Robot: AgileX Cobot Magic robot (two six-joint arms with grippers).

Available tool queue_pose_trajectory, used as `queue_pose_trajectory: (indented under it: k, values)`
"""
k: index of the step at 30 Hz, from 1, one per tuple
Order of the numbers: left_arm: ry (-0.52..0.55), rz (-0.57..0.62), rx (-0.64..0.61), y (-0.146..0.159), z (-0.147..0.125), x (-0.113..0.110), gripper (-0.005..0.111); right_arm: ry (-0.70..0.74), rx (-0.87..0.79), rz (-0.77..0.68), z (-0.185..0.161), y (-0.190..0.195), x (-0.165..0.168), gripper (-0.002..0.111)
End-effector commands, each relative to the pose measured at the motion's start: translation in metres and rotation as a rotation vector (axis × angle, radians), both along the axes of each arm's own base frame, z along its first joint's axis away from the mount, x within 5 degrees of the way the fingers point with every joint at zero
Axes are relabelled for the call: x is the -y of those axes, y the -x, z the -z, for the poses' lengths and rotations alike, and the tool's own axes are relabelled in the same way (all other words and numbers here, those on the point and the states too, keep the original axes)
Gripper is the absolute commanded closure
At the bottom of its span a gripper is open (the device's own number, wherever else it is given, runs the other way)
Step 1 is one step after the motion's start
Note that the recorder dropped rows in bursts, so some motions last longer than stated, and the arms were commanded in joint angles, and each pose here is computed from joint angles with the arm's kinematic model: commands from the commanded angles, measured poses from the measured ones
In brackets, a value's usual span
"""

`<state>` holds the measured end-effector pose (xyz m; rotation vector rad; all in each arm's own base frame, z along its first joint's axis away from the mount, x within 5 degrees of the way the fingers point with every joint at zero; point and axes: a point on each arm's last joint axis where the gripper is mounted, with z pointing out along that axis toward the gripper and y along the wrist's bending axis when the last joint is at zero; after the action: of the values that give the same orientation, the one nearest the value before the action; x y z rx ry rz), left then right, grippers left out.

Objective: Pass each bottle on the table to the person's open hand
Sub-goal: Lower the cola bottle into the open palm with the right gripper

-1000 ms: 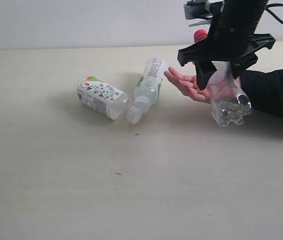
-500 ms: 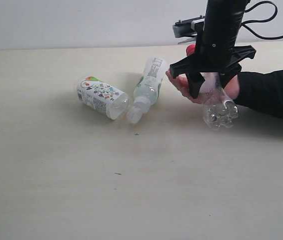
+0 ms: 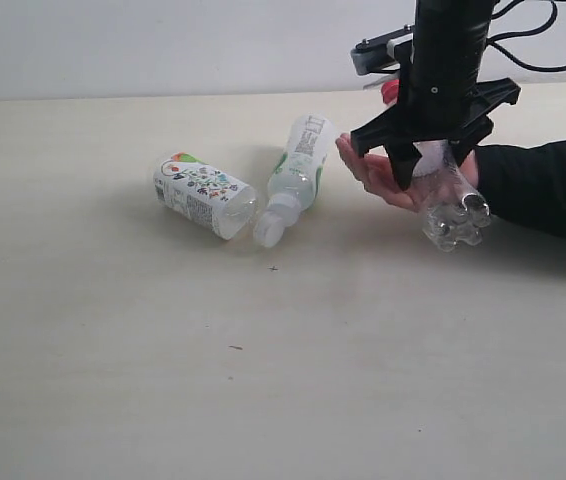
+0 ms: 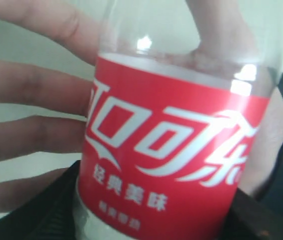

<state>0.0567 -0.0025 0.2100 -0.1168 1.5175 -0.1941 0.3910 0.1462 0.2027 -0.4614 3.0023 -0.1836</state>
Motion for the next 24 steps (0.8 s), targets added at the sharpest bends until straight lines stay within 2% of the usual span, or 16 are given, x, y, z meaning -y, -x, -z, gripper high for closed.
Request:
queue_pose_trajectory:
  k: [1, 11, 18, 24]
  values:
    - [0.002, 0.006, 0.008, 0.0005, -0.0007, 0.0003, 0.107, -0.010, 0.075, -0.007, -0.0029, -0.0080, 0.0008, 0.074]
    - [0.002, 0.006, 0.008, 0.0005, -0.0007, 0.0003, 0.107, -0.047, 0.111, -0.010, -0.0033, -0.0111, -0.0025, 0.064]
    - [0.002, 0.006, 0.008, 0.0005, -0.0007, 0.0003, 0.107, -0.044, 0.105, -0.009, -0.0032, -0.0106, -0.0023, 0.034]
    - [0.002, 0.006, 0.008, 0.0005, -0.0007, 0.0003, 0.107, -0.040, 0.106, -0.017, -0.0033, -0.0107, -0.0020, 0.026]
